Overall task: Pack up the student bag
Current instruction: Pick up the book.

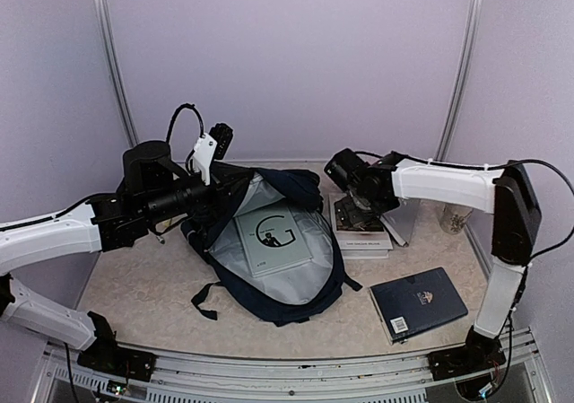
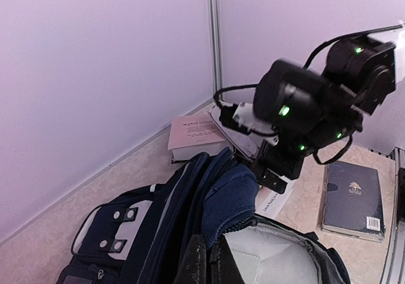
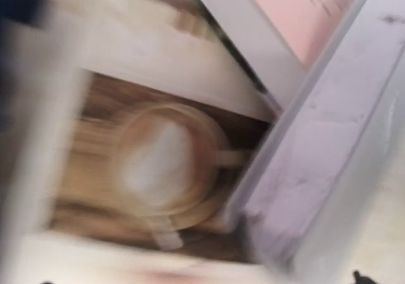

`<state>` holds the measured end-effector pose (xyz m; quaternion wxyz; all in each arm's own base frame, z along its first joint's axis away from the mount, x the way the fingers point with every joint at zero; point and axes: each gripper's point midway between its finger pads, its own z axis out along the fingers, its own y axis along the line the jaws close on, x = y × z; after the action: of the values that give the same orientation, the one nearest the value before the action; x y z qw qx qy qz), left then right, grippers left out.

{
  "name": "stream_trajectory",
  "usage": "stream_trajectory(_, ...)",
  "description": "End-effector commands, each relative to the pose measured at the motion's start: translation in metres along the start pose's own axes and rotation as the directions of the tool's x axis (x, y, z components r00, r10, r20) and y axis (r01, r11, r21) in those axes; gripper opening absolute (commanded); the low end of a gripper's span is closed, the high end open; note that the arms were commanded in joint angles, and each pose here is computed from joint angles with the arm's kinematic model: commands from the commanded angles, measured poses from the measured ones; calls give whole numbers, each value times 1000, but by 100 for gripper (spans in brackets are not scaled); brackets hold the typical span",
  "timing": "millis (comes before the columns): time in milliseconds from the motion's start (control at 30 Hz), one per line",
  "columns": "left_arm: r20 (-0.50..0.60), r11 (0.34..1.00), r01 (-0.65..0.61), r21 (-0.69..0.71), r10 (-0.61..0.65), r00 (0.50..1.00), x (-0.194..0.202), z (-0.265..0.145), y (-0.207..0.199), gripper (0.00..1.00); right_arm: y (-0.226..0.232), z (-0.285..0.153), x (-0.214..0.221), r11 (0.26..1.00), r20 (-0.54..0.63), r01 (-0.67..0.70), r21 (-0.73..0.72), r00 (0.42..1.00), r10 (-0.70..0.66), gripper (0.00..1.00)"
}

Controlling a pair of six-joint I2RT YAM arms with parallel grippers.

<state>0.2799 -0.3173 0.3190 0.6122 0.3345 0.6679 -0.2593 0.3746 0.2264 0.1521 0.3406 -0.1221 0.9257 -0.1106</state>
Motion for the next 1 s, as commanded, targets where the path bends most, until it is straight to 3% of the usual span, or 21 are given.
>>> stream_trajectory(0,74,1000,2,-22,-1,997,-22,-3,6,0,-53,31,12,867,-132,219,448,975,-178,100)
stream_trajectory(133,76,1000,-3,-2,3,997,-23,-3,1,0,-53,61,16,805,-202,294,515,955,-219,100)
stream_trajectory(267,73,1000,-11,-29,13,997,-22,-4,5,0,-61,61,20,766,-208,279,579,959,-192,82)
stream_trajectory(567,83,1000,-17,-22,19,996,-26,-7,2,0,-68,48,28,780,-198,252,573,966,-167,44)
stream_trajectory(700,81,1000,-18,-16,19,997,-26,-6,0,0,-64,34,19,786,-161,234,573,972,-171,36)
stream_trajectory(833,76,1000,-24,-16,25,997,-24,-5,-3,0,-68,20,13,785,-135,206,584,978,-157,19)
stream_trajectory(967,74,999,-28,-19,30,997,-23,-5,-3,0,-77,1,9,782,-113,180,597,984,-140,17)
